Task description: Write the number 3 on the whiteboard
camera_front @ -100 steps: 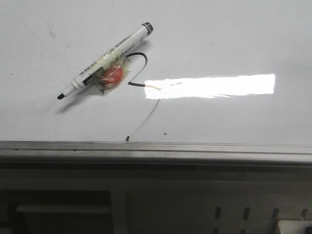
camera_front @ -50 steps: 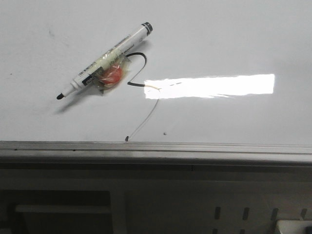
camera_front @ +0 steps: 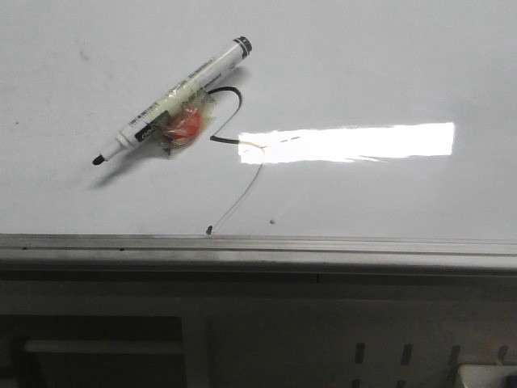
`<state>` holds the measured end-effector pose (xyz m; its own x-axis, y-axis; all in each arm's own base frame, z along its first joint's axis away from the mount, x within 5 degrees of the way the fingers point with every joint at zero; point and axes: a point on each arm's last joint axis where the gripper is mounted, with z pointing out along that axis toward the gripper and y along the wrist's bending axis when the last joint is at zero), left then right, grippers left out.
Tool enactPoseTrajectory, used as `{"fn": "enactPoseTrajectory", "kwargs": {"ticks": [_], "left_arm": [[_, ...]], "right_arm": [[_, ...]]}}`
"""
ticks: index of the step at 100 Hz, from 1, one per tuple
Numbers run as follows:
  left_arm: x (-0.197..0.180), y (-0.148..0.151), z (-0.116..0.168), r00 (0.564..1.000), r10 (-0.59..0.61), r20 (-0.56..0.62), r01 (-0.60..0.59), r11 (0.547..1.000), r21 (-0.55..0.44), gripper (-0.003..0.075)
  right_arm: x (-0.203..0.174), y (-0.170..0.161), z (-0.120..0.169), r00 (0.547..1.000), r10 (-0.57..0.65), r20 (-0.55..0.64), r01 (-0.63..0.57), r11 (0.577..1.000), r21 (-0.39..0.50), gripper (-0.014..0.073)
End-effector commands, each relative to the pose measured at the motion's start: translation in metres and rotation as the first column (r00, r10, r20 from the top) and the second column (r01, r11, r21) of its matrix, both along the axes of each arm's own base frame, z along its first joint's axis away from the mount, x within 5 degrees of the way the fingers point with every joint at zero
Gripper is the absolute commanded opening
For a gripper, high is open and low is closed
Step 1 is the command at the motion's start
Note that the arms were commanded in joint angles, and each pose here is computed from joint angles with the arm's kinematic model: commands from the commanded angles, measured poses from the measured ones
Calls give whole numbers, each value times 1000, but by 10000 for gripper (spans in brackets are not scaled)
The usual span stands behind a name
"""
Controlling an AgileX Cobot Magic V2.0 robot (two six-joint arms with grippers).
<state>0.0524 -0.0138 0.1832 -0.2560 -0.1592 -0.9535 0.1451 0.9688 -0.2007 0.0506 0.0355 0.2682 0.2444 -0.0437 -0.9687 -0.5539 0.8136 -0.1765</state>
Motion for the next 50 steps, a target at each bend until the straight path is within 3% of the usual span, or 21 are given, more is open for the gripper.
{"fn": "enactPoseTrajectory", "kwargs": {"ticks": [1,35,42,50], "left_arm": [[1,1,-4,998,23,55,-21,999,-32,-20],[1,1,-4,998,23,55,-21,999,-32,-20],[1,1,-4,998,23,55,-21,999,-32,-20],[1,1,-4,998,23,55,-21,999,-32,-20]], "right_arm": [[1,-4,13,997,-51,55,48,998,49,-64],[1,-5,13,997,-52,57,49,997,51,-64],[1,-4,14,995,-56,88,55,998,15,-64],[-1,-3,13,986,-51,160,65,994,-87,-64]]}}
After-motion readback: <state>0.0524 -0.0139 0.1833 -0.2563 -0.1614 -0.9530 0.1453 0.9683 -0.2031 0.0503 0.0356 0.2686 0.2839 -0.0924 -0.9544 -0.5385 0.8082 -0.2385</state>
